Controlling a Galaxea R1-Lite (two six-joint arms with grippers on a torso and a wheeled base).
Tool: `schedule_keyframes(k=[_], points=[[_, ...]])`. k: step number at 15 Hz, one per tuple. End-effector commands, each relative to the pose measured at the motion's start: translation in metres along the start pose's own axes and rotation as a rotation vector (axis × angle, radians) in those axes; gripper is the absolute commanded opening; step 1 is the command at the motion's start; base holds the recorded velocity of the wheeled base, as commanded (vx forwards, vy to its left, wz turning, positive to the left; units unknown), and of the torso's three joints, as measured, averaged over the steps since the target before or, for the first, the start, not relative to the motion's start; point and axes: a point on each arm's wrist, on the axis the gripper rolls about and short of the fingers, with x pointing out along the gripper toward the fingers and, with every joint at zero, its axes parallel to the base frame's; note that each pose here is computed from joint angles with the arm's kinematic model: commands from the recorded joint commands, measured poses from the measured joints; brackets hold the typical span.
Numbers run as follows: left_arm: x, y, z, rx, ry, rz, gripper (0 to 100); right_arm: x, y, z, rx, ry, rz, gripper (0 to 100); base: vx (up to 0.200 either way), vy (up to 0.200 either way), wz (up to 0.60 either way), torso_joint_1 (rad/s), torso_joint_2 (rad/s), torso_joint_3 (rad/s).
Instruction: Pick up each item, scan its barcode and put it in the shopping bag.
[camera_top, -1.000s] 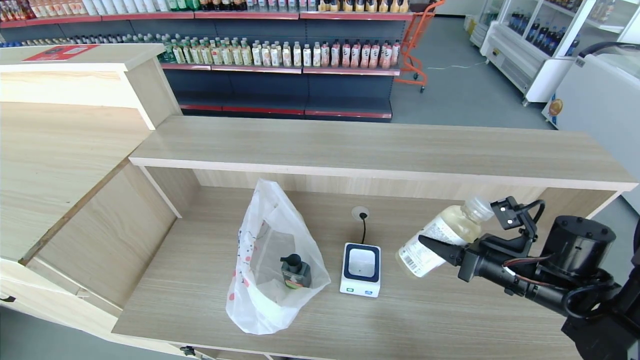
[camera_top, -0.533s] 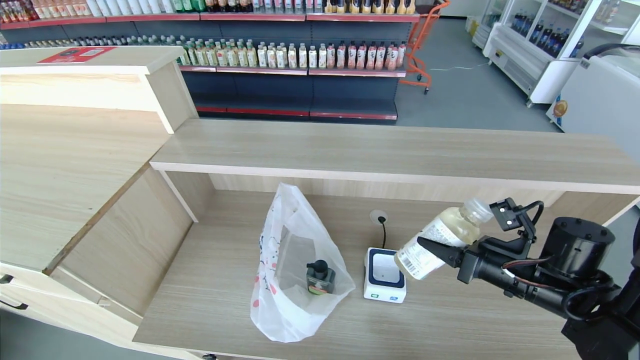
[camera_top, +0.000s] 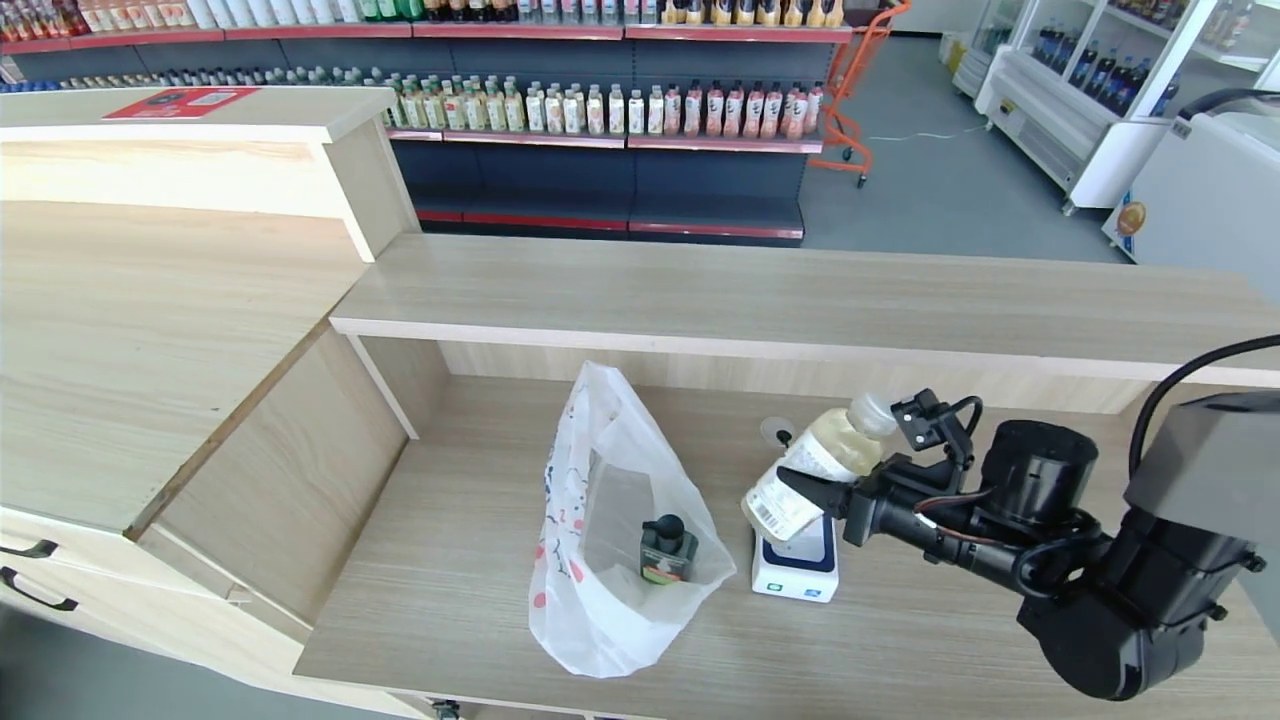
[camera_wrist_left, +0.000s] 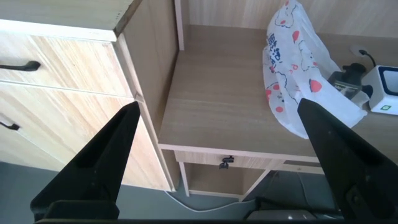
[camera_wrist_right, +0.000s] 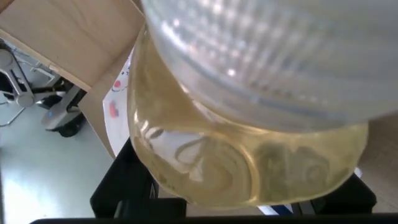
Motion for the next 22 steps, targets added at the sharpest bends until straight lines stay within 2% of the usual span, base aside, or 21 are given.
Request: schedule_keyframes(k=[1, 5, 9, 12, 22], points=[[0.0, 0.0, 0.0, 0.0, -0.001, 0.001, 100, 0.028, -0.012, -0.017, -0.013, 0.008, -0.018, 0, 0.0, 0.0, 0.0, 0.0, 0.0, 0.0], [0.0, 0.0, 0.0, 0.0, -0.001, 0.001, 100, 0.081, -0.017, -0.028, -0.079, -0.062, 0.037, 0, 0.0, 0.0, 0.0, 0.0, 0.0, 0.0], [0.0, 0.0, 0.0, 0.0, -0.001, 0.001, 100, 0.127, -0.008, -0.037, -0.087, -0.063, 0.103, 0, 0.0, 0.0, 0.0, 0.0, 0.0, 0.0], [0.0, 0.0, 0.0, 0.0, -0.001, 0.001, 100, 0.141, -0.006, -0.049, -0.074, -0.028, 0.119, 0, 0.0, 0.0, 0.0, 0.0, 0.0, 0.0], [0.0, 0.0, 0.0, 0.0, -0.001, 0.001, 100, 0.178, -0.013, -0.086, -0.153, -0.022, 0.137, 0, 0.0, 0.0, 0.0, 0.0, 0.0, 0.0]])
